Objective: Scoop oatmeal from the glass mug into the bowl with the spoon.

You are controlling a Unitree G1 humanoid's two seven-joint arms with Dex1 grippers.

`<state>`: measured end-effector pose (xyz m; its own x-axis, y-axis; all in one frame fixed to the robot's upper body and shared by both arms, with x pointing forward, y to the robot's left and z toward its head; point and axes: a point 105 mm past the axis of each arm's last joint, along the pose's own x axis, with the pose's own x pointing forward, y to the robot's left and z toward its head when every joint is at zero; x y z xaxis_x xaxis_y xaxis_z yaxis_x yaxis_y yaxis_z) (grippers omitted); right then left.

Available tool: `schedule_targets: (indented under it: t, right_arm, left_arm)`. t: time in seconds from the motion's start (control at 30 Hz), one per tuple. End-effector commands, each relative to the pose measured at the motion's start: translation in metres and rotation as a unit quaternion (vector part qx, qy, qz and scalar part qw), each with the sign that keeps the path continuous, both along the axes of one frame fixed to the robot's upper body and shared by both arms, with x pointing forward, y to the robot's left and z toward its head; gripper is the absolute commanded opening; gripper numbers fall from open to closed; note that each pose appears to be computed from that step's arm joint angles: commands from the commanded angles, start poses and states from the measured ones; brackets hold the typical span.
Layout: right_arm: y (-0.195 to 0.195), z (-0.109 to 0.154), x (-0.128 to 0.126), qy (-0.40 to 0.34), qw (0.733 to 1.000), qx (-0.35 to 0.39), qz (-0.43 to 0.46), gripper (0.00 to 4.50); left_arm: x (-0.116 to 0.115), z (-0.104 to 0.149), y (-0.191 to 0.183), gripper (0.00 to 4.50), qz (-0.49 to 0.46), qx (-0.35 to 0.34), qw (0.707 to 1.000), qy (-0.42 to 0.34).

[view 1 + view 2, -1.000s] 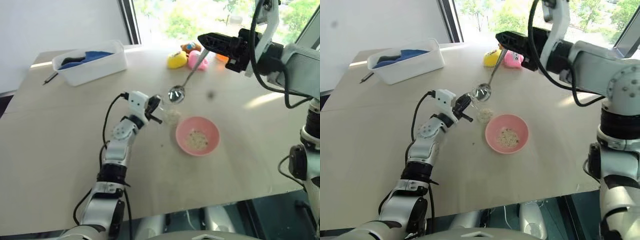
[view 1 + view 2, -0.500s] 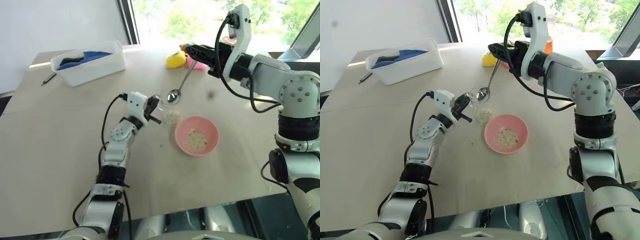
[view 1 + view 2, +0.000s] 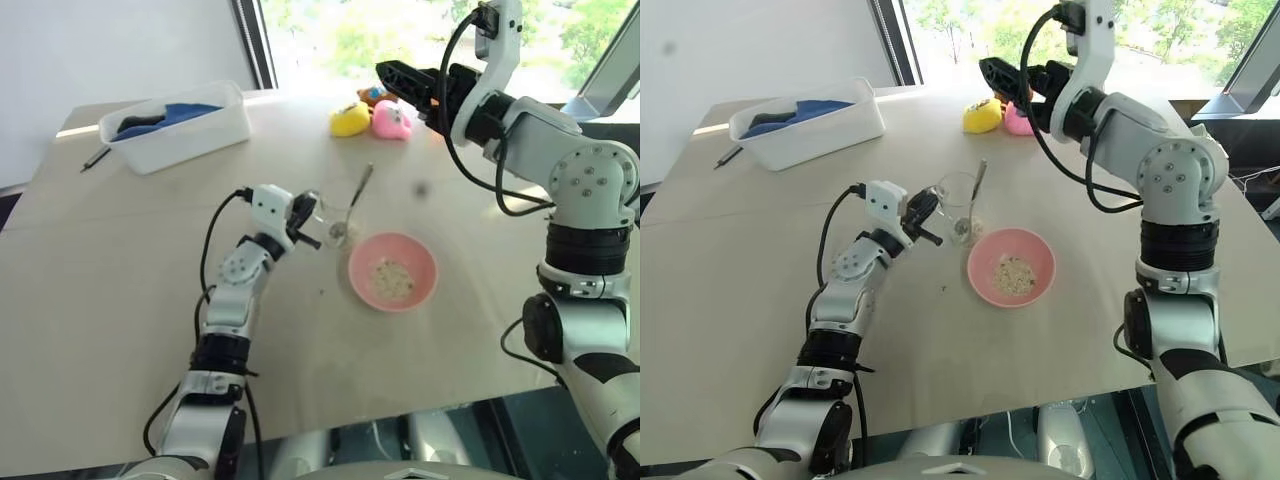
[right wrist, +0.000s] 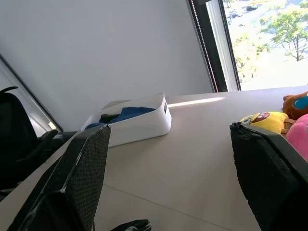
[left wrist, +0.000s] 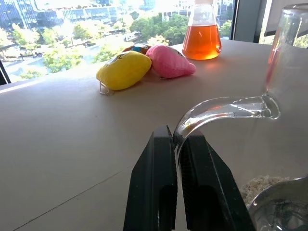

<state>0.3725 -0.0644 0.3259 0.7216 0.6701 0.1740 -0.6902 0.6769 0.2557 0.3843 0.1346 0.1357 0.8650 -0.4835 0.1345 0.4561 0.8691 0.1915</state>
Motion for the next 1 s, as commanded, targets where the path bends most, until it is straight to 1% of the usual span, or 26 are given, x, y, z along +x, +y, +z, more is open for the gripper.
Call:
schedule_targets:
  t: [0.03, 0.07, 0.1, 0.13, 0.3, 0.47, 0.53, 0.63, 0.7, 0.77, 0.8, 0.83, 0.87, 0.9, 0.93, 1.0]
  right_arm:
    - [-0.001, 0.021, -0.007, -0.036, 0.999, 0.017, 0.006, 4.04]
    - [-0.001, 0.021, -0.007, -0.036, 0.999, 0.017, 0.006, 4.04]
    - [-0.001, 0.021, -0.007, -0.037, 0.999, 0.016, 0.006, 4.04]
    - [-0.001, 0.022, -0.006, -0.037, 0.999, 0.015, 0.006, 4.04]
    - [-0.002, 0.020, -0.007, -0.036, 0.999, 0.013, 0.007, 4.04]
    - [-0.025, 0.009, 0.002, -0.044, 0.999, -0.004, -0.025, 4.04]
    - [-0.035, -0.003, 0.002, -0.054, 0.998, -0.026, -0.032, 4.04]
    - [-0.051, -0.033, 0.001, -0.070, 0.994, -0.077, -0.030, 4.04]
    - [-0.060, -0.050, -0.003, -0.065, 0.994, -0.087, -0.014, 4.04]
    - [-0.075, -0.074, -0.009, -0.060, 0.992, -0.112, 0.002, 4.04]
    - [-0.083, -0.089, -0.013, -0.052, 0.990, -0.131, 0.010, 4.04]
    - [-0.092, -0.104, -0.018, -0.042, 0.988, -0.147, 0.016, 4.04]
    - [-0.100, -0.119, -0.024, -0.027, 0.986, -0.161, 0.024, 4.27]
    - [-0.107, -0.131, -0.030, -0.018, 0.985, -0.170, 0.032, 4.50]
    - [-0.113, -0.142, -0.038, -0.016, 0.982, -0.183, 0.044, 4.50]
    - [-0.121, -0.158, -0.050, -0.012, 0.978, -0.199, 0.062, 4.50]
  left_arm:
    - [-0.002, 0.004, 0.000, 1.71, -0.005, 0.004, 1.000, -0.009]
    - [-0.002, 0.003, 0.000, 2.43, -0.004, 0.005, 1.000, -0.008]
    - [-0.002, 0.002, 0.000, 2.44, -0.004, 0.007, 1.000, -0.007]
    - [-0.003, 0.002, 0.000, 2.73, -0.004, 0.009, 1.000, -0.006]
    - [-0.011, 0.003, 0.002, 2.73, -0.006, 0.013, 1.000, -0.012]
    - [-0.036, 0.012, 0.008, 2.73, -0.018, 0.027, 0.999, -0.024]
    - [-0.047, 0.016, 0.012, 2.73, -0.021, 0.030, 0.999, -0.025]
    - [-0.065, 0.018, 0.017, 2.73, -0.024, 0.023, 0.999, -0.017]
    - [-0.076, 0.015, 0.018, 2.73, -0.028, 0.022, 0.999, -0.008]
    - [-0.090, 0.004, 0.020, 2.73, -0.029, 0.021, 0.999, 0.016]
    - [-0.096, -0.001, 0.023, 3.15, -0.024, 0.021, 0.999, 0.027]
    - [-0.103, -0.008, 0.027, 3.27, -0.018, 0.019, 0.999, 0.039]
    - [-0.109, -0.013, 0.030, 3.53, -0.013, 0.019, 0.999, 0.049]
    - [-0.115, -0.017, 0.033, 3.94, -0.009, 0.018, 0.998, 0.058]
    - [-0.120, -0.022, 0.037, 4.46, -0.006, 0.017, 0.998, 0.067]
    - [-0.128, -0.026, 0.042, 4.46, 0.003, 0.021, 0.997, 0.072]
